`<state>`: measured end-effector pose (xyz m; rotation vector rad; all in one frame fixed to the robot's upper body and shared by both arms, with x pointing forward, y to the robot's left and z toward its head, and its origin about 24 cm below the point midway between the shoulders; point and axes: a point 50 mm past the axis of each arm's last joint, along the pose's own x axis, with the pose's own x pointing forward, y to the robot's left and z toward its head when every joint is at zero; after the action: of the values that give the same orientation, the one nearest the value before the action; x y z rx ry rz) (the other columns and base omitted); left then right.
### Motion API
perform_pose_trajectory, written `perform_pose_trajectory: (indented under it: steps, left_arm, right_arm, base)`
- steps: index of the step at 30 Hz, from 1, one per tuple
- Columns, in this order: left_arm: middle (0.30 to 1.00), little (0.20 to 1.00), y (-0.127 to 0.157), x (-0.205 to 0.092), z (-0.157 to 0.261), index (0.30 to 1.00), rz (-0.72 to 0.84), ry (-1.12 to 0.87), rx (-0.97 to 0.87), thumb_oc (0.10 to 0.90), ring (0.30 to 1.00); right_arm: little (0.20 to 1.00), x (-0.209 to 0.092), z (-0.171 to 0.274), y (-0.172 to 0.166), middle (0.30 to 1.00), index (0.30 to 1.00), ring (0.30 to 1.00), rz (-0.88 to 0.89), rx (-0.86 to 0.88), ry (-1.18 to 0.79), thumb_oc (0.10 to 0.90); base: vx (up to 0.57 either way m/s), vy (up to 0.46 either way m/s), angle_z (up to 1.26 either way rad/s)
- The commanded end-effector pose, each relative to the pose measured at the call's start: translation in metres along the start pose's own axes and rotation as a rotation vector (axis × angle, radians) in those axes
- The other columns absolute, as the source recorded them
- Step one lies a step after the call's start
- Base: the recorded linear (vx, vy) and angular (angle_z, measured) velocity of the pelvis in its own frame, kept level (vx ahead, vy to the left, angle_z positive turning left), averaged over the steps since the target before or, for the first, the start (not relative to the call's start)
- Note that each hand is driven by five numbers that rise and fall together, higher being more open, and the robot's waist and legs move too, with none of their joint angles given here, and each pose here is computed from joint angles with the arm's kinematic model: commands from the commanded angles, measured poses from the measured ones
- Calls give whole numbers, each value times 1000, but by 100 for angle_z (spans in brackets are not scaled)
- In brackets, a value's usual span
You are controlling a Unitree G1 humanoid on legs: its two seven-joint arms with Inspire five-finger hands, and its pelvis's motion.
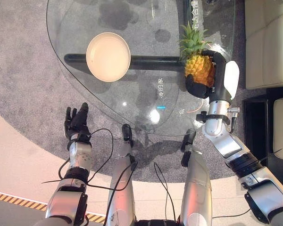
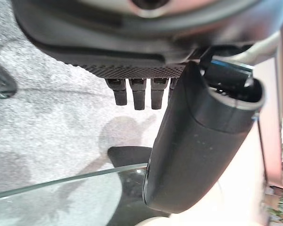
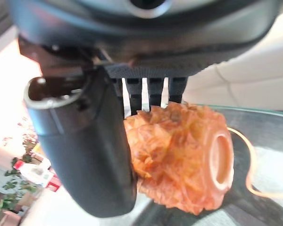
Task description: Pick up the fruit to the plate
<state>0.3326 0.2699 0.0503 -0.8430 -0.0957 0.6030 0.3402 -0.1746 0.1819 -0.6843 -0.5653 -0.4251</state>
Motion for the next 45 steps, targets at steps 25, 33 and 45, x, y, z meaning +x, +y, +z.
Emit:
perform_pose_trajectory:
  steps: [25, 33, 45]
  left_arm:
    - [900, 900, -183, -61, 84, 900, -791, -517, 189, 800, 900]
    - [900, 900, -208, -75, 68, 900, -933, -364, 162, 800, 900]
    - [900, 900, -222, -86, 49, 900, -1041, -186, 119, 800, 900]
  right_arm:
    - [200, 31, 101, -52, 300, 300, 300, -292, 163, -543, 100]
    - [200, 32, 119, -48, 300, 300, 300, -255, 186, -601, 100]
    - [200, 30, 135, -41, 300, 300, 300, -181, 200, -667, 100]
  base:
    - [0, 0, 0]
    - [0, 0, 0]
    - [0, 0, 0]
